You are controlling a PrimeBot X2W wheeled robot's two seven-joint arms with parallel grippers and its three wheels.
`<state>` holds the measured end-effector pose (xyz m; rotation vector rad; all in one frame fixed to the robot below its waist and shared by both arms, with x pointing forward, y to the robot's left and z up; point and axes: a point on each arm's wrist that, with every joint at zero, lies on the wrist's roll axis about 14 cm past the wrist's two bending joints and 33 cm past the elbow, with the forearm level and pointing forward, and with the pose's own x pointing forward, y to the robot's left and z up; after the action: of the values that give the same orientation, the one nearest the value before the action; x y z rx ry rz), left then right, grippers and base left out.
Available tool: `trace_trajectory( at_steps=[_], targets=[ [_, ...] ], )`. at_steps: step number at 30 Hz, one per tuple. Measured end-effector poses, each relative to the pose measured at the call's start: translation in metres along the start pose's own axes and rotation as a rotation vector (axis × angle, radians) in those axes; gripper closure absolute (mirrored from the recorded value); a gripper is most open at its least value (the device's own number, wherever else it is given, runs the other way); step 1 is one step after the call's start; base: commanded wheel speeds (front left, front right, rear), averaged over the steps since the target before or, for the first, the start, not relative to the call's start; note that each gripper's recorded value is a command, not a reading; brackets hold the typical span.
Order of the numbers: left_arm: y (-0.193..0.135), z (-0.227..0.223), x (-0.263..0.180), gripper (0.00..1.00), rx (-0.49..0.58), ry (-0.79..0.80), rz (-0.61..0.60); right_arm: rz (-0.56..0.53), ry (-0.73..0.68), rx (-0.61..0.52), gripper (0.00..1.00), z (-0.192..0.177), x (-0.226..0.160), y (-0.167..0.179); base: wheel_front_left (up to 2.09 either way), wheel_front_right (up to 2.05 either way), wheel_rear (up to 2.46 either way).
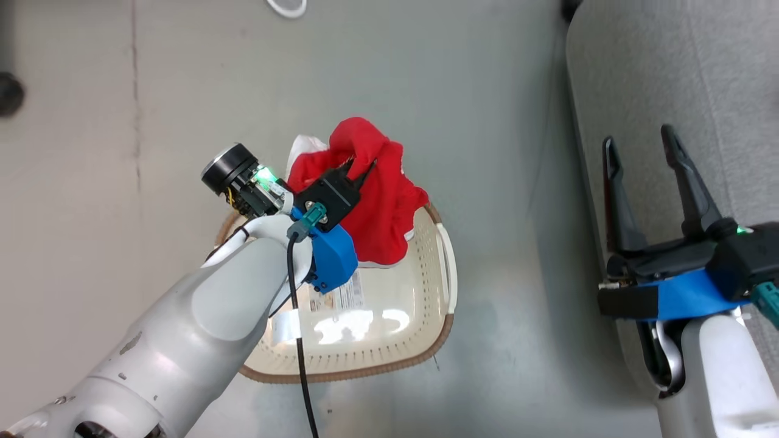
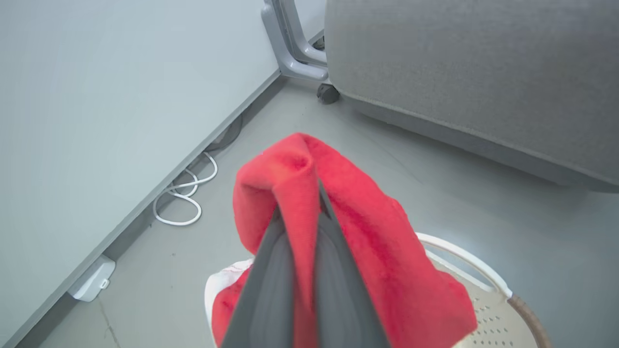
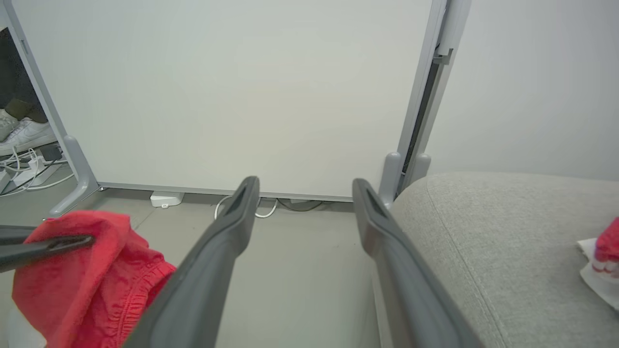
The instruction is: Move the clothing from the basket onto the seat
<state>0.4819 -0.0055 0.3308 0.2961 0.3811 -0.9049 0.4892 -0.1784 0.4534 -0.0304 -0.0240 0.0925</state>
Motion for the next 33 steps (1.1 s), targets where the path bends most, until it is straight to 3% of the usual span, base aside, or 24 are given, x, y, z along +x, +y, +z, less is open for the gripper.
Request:
trace_trajectory(
  at_steps=[15, 25, 33],
  targets=[
    [0.013, 0.133, -0.066, 1.00, 0.014, -0.321, 0.176, -0.004, -0.077, 0.022, 0.00, 0.053, -0.052, 0.005, 0.00, 0.00, 0.00],
    [-0.012, 0.169, -0.104, 1.00, 0.085, -0.407, 0.194, -0.013, -0.116, 0.037, 0.00, 0.073, -0.085, 0.007, 0.00, 0.00, 0.00],
    [-0.016, 0.175, -0.119, 1.00, 0.098, -0.429, 0.210, 0.021, -0.131, 0.055, 0.00, 0.079, -0.088, 0.020, 0.00, 0.00, 0.00]
  ],
)
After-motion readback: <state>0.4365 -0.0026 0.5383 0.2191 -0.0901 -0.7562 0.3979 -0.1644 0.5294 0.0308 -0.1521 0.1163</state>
